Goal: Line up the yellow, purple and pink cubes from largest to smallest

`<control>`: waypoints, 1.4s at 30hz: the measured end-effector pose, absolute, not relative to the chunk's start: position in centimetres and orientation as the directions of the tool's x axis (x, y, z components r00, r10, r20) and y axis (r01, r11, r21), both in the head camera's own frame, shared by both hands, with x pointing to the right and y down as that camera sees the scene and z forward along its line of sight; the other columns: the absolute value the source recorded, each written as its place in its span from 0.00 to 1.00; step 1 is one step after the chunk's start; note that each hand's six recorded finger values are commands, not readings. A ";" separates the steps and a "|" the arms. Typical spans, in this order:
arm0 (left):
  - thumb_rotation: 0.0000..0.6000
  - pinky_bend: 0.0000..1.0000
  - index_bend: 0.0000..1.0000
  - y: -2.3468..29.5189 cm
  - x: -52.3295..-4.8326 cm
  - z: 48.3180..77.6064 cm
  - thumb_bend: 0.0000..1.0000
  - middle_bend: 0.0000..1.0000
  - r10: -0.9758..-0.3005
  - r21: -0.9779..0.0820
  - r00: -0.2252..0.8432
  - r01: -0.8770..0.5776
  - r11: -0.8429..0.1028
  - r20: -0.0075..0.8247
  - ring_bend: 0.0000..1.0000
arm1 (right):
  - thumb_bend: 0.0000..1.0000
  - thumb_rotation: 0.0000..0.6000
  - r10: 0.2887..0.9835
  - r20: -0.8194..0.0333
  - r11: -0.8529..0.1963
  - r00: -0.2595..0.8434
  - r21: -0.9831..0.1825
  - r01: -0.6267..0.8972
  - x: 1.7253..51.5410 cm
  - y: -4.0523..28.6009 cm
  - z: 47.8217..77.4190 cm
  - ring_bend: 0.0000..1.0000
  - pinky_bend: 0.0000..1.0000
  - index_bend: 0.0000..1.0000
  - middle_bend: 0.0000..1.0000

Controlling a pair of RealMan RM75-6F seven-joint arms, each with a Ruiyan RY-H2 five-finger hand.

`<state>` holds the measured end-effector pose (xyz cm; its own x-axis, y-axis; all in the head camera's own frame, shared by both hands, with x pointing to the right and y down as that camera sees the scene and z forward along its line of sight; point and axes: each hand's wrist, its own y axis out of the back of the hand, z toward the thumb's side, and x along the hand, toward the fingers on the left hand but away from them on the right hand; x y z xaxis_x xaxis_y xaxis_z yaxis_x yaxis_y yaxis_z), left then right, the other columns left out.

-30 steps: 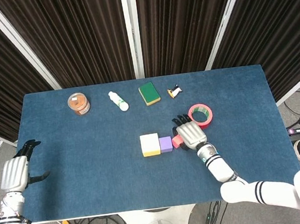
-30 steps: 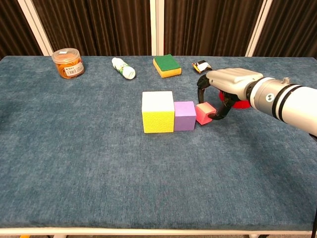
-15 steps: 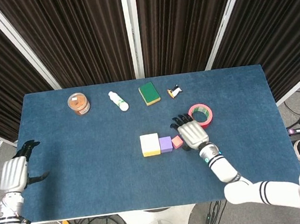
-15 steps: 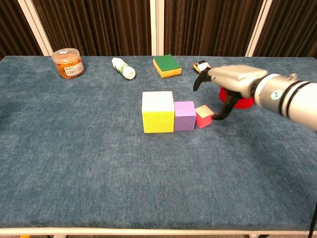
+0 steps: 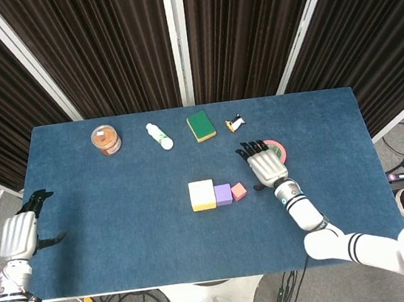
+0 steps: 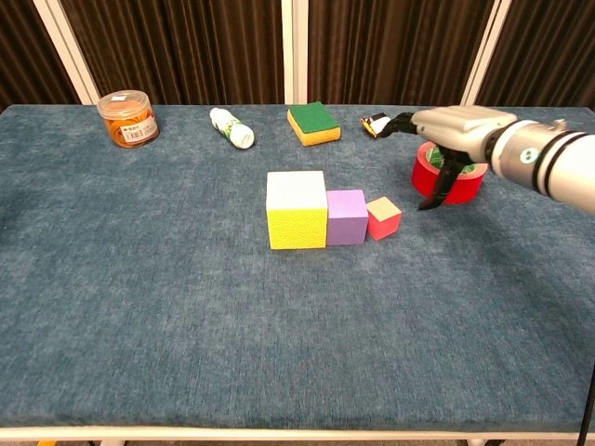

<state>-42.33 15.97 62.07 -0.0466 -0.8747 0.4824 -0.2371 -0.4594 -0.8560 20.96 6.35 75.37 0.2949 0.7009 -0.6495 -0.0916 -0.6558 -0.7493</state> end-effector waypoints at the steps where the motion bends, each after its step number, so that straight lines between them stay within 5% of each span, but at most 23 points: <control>1: 1.00 0.44 0.24 16.0 -42.3 62.1 0.06 0.24 -0.875 -0.856 -0.047 -0.236 -0.459 0.482 0.29 | 0.00 1.00 0.699 -0.649 -0.657 0.299 -0.748 -0.089 20.7 6.4 75.6 0.00 0.00 0.09 0.01; 42: 1.00 0.44 0.24 16.0 -42.7 62.1 0.06 0.24 -0.877 -0.859 -0.054 -0.237 -0.454 0.478 0.29 | 0.00 1.00 0.681 -0.642 -0.664 0.352 -0.744 -0.072 18.4 7.6 75.8 0.00 0.00 0.06 0.00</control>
